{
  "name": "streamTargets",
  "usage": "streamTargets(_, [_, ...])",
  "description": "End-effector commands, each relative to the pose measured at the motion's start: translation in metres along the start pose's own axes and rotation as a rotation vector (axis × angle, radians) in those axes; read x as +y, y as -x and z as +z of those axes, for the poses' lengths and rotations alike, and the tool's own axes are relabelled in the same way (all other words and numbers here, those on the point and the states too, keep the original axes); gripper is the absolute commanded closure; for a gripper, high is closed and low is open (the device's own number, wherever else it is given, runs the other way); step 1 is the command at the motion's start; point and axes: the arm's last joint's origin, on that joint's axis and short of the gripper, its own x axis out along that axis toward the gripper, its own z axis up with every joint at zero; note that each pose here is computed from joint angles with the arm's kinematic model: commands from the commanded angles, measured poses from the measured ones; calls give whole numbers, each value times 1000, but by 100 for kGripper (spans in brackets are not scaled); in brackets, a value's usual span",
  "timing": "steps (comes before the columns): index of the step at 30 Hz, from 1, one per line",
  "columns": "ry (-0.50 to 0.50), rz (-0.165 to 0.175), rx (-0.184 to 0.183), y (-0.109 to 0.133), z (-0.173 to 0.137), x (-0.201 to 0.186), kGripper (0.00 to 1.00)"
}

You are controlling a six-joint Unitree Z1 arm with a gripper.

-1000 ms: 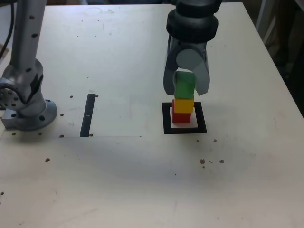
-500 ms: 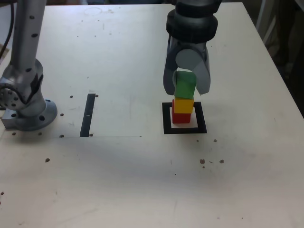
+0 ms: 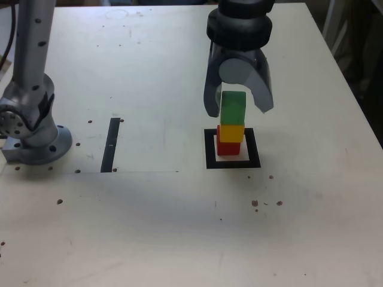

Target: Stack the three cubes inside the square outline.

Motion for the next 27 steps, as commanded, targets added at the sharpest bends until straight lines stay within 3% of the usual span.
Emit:
streamTargets(1, [1, 1, -6, 4, -4, 1, 0])
streamTargets(9, [1, 2, -2, 18, -21, 1, 0])
streamTargets(18, [5, 17, -33, 53, -85, 7, 0])
streamTargets(27, [5, 6, 75, 22, -141, 4, 0])
